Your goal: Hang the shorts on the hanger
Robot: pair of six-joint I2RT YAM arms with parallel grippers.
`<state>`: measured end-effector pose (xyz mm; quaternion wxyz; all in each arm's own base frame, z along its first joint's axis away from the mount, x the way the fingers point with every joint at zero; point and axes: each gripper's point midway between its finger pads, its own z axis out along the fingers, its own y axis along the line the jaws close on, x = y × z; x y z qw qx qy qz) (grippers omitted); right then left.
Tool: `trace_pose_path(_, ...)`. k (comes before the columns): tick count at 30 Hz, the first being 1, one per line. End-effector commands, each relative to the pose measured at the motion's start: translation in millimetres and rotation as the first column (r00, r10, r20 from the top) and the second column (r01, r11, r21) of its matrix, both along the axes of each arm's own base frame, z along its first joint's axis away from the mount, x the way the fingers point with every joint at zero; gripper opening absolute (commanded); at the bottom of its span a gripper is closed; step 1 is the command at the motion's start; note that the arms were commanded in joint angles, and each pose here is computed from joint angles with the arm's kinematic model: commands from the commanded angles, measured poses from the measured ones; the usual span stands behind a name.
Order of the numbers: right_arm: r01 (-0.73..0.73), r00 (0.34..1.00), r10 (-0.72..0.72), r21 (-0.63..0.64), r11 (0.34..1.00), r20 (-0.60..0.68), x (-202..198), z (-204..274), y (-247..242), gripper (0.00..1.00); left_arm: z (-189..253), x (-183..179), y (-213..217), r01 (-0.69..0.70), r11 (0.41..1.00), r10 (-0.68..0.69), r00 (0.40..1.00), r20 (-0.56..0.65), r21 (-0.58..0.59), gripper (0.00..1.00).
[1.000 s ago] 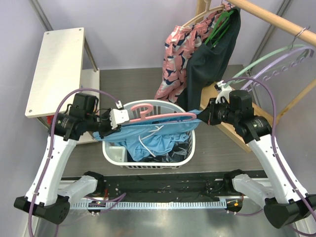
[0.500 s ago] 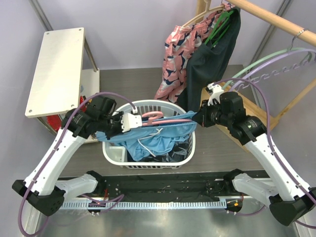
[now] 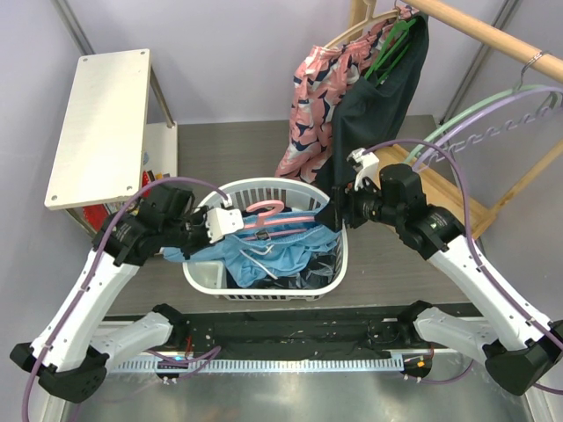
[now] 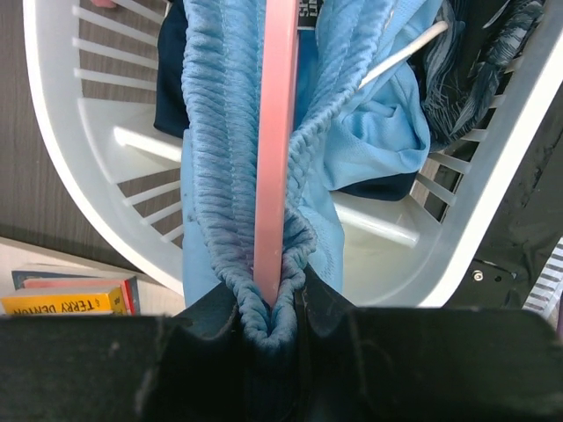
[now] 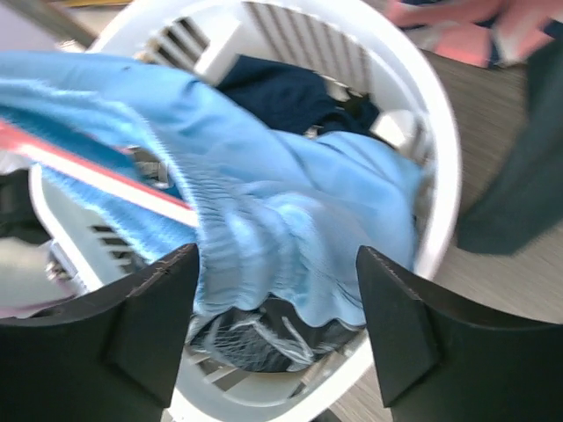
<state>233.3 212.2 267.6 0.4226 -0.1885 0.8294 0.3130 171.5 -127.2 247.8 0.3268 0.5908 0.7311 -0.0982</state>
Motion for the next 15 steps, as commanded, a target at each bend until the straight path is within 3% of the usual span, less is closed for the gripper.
trace_pose_path(1,-0.216,0.969,0.201,0.100,0.971,0.140,-22.0,47.6,30.1,0.79,11.4,-1.1,-3.9,-0.020,0.997,0.023,0.999,0.040,-0.068,0.00)
trace_pose_path(8,-0.462,0.861,0.434,0.051,0.885,0.267,-53.0,65.1,60.7,0.82,29.2,-4.3,-11.2,0.002,0.991,0.006,0.998,0.058,-0.137,0.00)
trace_pose_path(13,-0.577,0.708,0.565,-0.115,0.809,0.423,-72.3,67.4,68.8,0.82,36.7,-18.0,-18.4,0.068,0.982,-0.061,0.997,0.041,-0.177,0.00)
trace_pose_path(15,-0.564,0.673,0.570,-0.172,0.808,0.472,-69.9,76.8,65.9,0.82,40.2,-21.8,-21.9,0.089,0.976,-0.083,0.996,0.039,-0.196,0.00)
